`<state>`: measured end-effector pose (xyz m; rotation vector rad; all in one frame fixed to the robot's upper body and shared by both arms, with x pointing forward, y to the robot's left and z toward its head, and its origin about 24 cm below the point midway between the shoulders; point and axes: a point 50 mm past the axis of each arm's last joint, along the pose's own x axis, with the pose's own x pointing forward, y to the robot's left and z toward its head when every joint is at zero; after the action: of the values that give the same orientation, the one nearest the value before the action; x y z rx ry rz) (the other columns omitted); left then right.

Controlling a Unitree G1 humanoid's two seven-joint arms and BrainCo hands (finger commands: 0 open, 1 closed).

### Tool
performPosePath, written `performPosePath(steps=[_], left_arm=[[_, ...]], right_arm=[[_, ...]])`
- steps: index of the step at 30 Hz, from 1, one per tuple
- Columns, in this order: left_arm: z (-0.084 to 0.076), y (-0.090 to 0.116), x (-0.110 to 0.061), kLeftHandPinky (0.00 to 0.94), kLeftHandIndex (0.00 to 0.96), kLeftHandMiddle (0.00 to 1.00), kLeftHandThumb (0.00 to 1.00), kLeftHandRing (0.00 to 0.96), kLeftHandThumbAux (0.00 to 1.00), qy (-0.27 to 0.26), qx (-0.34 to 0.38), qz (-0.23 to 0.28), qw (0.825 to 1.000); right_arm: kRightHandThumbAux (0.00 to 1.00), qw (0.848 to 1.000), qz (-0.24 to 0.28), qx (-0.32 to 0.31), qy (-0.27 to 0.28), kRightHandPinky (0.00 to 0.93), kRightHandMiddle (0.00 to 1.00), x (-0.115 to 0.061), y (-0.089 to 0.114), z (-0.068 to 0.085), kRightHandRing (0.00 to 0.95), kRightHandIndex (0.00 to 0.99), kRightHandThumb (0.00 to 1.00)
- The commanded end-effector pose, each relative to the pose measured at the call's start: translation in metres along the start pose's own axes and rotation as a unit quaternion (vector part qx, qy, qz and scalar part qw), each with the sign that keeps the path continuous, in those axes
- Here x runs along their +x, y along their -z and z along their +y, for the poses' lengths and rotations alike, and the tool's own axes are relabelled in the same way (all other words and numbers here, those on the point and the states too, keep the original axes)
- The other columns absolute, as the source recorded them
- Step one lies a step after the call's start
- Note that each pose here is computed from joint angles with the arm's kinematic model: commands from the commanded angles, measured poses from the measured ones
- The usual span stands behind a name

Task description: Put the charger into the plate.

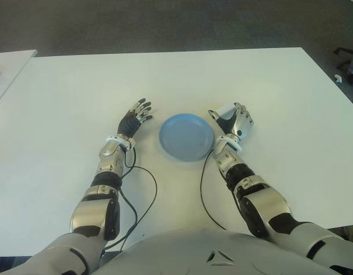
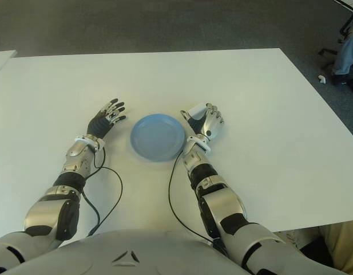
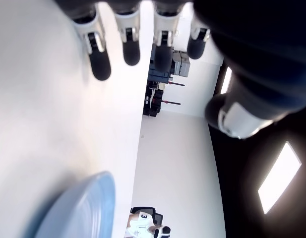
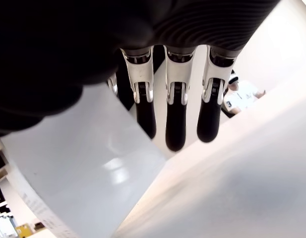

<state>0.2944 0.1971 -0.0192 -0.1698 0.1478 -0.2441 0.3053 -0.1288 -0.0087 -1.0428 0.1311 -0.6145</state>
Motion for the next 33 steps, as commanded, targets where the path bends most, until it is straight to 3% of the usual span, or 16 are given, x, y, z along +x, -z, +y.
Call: performPosePath(steps=[1,9,33], left_arm=[[0.0006,0.0094,-0.0041,0.093,0.079,0.126,0.0,0.097,0.613,-0.006,-0.006,0.026,1.0],[0.0007,0.0094,-0.0039,0.095,0.086,0.128,0.0,0.099,0.613,-0.007,-0.011,0.027,1.0],[0.0016,0.0089,-0.0048,0.095,0.075,0.118,0.0,0.095,0.613,-0.007,-0.021,0.027,0.999]], right_arm=[[0.628,0.999,0.025,-0.01,-0.018,0.832,0.552,-0.0146,0.0175,0.0089,0.756,0.371,0.846],[0.673,1.0,0.025,0.0,-0.002,0.854,0.558,-0.0144,0.0173,0.0077,0.794,0.39,0.852],[0.677,0.998,0.034,0.058,0.019,0.776,0.536,-0.0148,0.0153,0.0055,0.8,0.392,0.854]])
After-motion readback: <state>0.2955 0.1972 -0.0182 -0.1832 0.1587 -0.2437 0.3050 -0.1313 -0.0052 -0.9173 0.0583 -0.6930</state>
